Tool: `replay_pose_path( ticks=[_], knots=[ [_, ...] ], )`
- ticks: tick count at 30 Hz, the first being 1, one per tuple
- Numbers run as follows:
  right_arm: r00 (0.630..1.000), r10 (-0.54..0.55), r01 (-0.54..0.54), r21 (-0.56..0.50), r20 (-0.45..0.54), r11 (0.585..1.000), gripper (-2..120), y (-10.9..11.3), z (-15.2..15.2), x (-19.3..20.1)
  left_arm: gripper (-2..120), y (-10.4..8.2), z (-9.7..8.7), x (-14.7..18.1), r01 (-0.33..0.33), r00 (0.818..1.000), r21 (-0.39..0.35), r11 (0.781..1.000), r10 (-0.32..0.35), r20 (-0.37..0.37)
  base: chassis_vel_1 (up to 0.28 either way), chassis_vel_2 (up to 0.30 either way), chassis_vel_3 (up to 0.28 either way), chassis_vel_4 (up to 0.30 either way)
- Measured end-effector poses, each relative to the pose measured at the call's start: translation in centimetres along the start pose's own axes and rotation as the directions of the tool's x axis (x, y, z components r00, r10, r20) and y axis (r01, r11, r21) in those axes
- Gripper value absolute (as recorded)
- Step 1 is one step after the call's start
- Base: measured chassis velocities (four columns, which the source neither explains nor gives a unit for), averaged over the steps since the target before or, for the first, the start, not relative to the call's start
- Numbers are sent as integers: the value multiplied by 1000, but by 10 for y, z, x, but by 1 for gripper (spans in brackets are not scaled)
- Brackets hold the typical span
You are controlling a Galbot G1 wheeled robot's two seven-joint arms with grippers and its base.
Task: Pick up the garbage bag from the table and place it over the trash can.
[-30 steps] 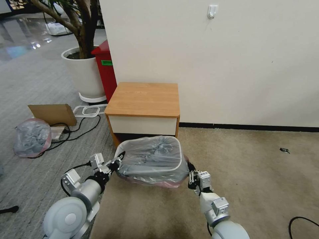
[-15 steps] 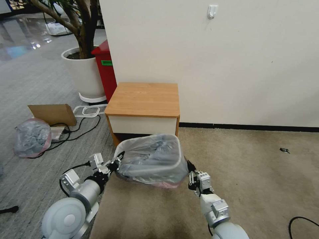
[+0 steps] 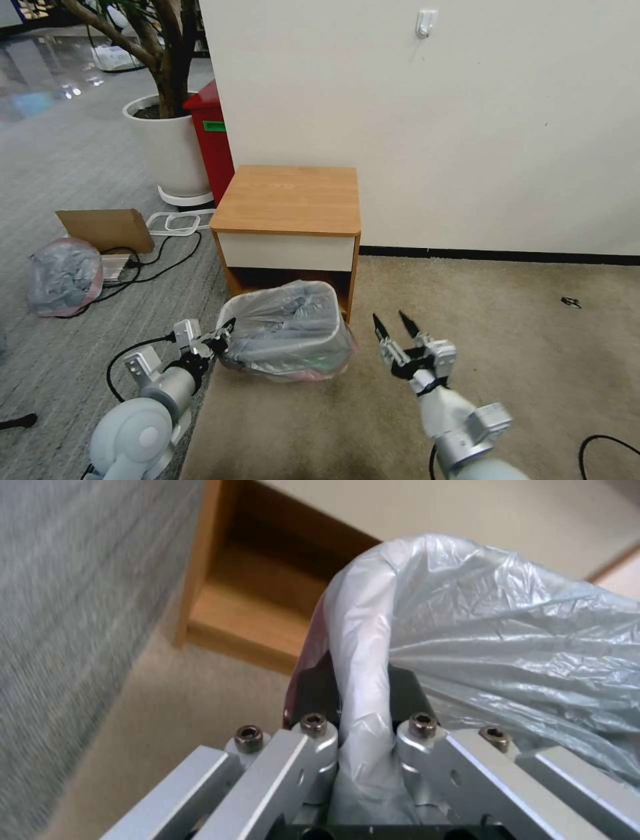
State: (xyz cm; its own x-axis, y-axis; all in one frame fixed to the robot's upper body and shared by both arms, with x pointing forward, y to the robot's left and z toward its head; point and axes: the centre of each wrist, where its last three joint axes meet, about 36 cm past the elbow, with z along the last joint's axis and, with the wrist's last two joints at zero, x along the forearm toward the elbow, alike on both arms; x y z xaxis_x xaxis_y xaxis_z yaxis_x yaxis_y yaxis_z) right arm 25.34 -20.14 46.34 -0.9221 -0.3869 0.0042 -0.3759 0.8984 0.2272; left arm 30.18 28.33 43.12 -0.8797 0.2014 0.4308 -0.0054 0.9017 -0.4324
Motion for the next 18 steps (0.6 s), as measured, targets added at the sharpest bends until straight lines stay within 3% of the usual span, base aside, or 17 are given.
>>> replay_pose_path(
  ticks=[1, 3, 5, 6, 7, 9, 10, 11, 13, 18],
  knots=[
    [993, -113, 114, 80, -23, 990, 81, -3, -22, -11, 6, -6, -2, 4, -11, 1000, -53, 999, 11, 4, 0, 0, 0, 0],
    [989, -146, 149, 103, -34, 983, 82, -4, -27, -15, 6, -8, -3, 6, -14, 1000, -71, 997, 14, 6, 0, 0, 0, 0],
    [929, -332, 366, 265, -164, 892, 93, -3, -64, -53, 6, -17, -10, 15, -23, 999, -194, 981, 29, 26, 0, 0, 0, 0],
    [904, -369, 421, 295, -216, 858, 91, 1, -73, -66, 6, -20, -13, 18, -26, 999, -231, 973, 35, 35, 0, 0, 0, 0],
    [904, -369, 421, 295, -216, 858, 91, 1, -73, -66, 6, -20, -13, 18, -26, 999, -231, 973, 35, 35, 0, 0, 0, 0],
    [844, -419, 524, 343, -335, 780, 80, 13, -91, -94, 6, -27, -18, 27, -29, 997, -303, 952, 49, 58, 0, 0, 0, 0],
    [821, -426, 553, 344, -380, 759, 76, 17, -94, -100, 6, -29, -19, 29, -29, 996, -322, 946, 53, 67, 0, 0, 0, 0],
    [821, -426, 553, 344, -380, 759, 76, 17, -94, -100, 6, -29, -19, 29, -29, 996, -322, 946, 53, 67, 0, 0, 0, 0],
    [751, -426, 627, 344, -504, 699, 64, 31, -94, -113, 6, -36, -23, 37, -25, 993, -369, 929, 64, 96, 0, 0, 0, 0],
    [708, -437, 676, 356, -554, 645, 47, 47, -80, -125, 6, -43, -24, 44, -14, 989, -407, 913, 71, 126, 0, 0, 0, 0]
  ],
)
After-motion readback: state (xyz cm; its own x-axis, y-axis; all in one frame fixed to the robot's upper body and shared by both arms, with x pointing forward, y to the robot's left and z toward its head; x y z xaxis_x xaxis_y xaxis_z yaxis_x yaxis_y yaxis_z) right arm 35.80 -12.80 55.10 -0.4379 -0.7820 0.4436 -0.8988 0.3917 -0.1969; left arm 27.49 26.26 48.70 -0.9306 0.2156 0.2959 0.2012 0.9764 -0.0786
